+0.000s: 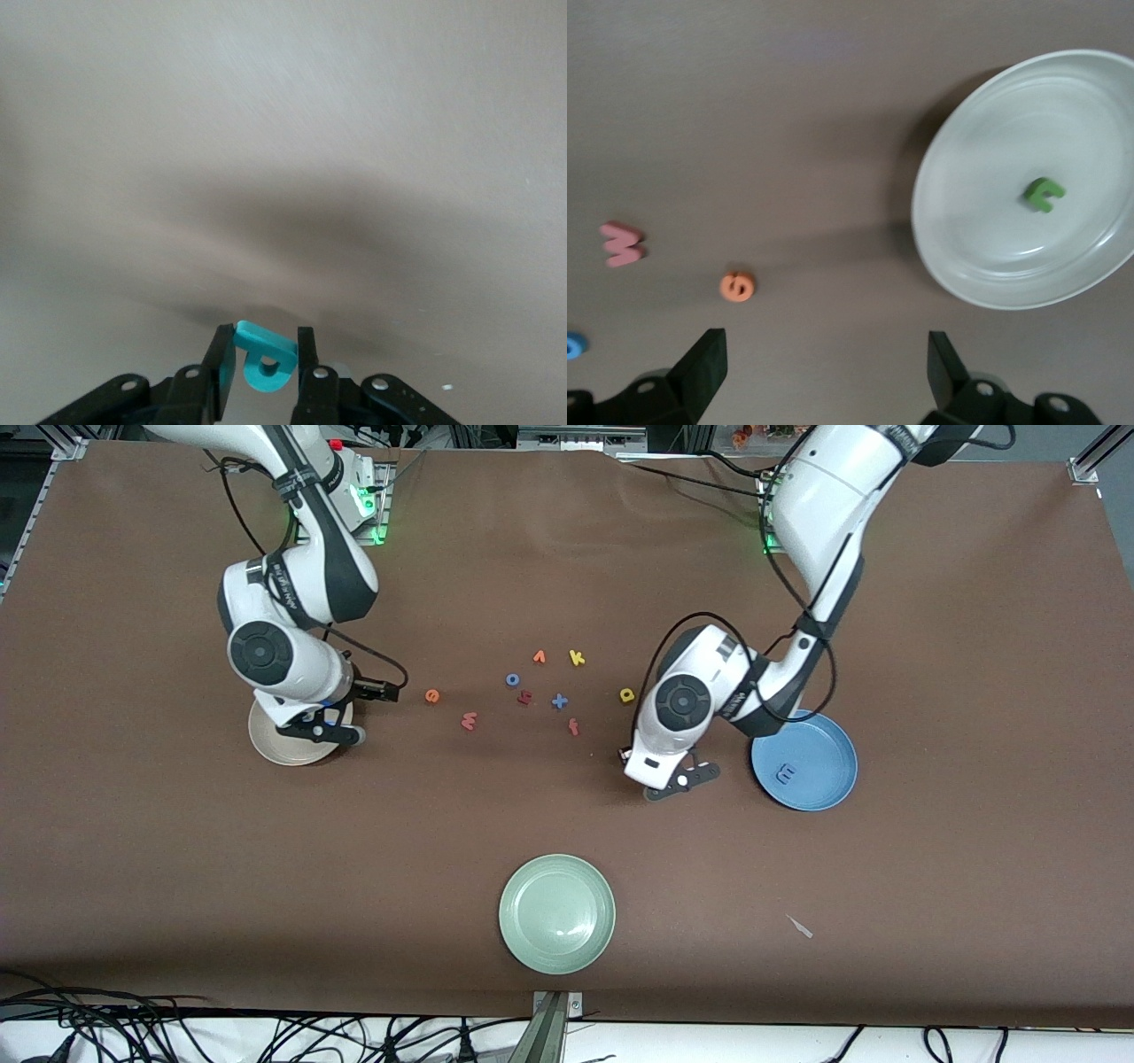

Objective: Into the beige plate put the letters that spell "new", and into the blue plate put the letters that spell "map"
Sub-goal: 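Drop the P in the blue plate while the right gripper reaches the 6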

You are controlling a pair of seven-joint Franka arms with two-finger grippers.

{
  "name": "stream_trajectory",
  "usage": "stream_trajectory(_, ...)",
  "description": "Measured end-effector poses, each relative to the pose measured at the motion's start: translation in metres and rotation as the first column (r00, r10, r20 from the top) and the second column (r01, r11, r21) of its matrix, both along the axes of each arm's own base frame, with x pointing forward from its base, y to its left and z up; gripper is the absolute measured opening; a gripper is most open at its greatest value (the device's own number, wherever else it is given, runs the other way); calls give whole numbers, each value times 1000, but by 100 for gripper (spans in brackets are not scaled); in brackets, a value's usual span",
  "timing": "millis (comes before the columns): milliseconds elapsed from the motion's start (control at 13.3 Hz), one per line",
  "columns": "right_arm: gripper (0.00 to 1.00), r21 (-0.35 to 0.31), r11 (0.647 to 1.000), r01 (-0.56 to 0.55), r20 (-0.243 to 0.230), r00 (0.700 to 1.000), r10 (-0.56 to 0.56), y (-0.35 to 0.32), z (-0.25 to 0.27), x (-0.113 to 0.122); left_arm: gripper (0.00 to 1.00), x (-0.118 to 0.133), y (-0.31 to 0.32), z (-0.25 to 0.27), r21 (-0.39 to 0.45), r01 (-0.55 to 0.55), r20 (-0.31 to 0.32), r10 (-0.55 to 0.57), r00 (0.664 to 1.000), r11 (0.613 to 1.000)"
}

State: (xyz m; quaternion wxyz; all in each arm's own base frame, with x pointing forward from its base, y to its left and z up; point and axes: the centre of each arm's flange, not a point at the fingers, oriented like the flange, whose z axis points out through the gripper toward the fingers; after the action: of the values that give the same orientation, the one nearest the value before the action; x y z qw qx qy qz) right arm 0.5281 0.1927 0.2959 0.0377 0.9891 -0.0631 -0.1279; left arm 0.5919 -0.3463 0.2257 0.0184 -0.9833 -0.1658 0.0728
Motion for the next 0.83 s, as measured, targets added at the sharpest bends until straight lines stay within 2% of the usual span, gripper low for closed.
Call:
stream_trajectory(376,100,0,1000,6,4,1000,-6,11,8,-5,32,35,102,34,-17,181,-75,-182,980,983)
stream_trajectory(677,100,8,1000,-14,16,1000,14,39,15,-18,32,42,169,15,-59,292,-128,-297,946,955)
stream_trajectory(827,100,21,1000,-15,50,999,14,47,9,-28,32,42,197,6,-75,351,-145,-359,922,933)
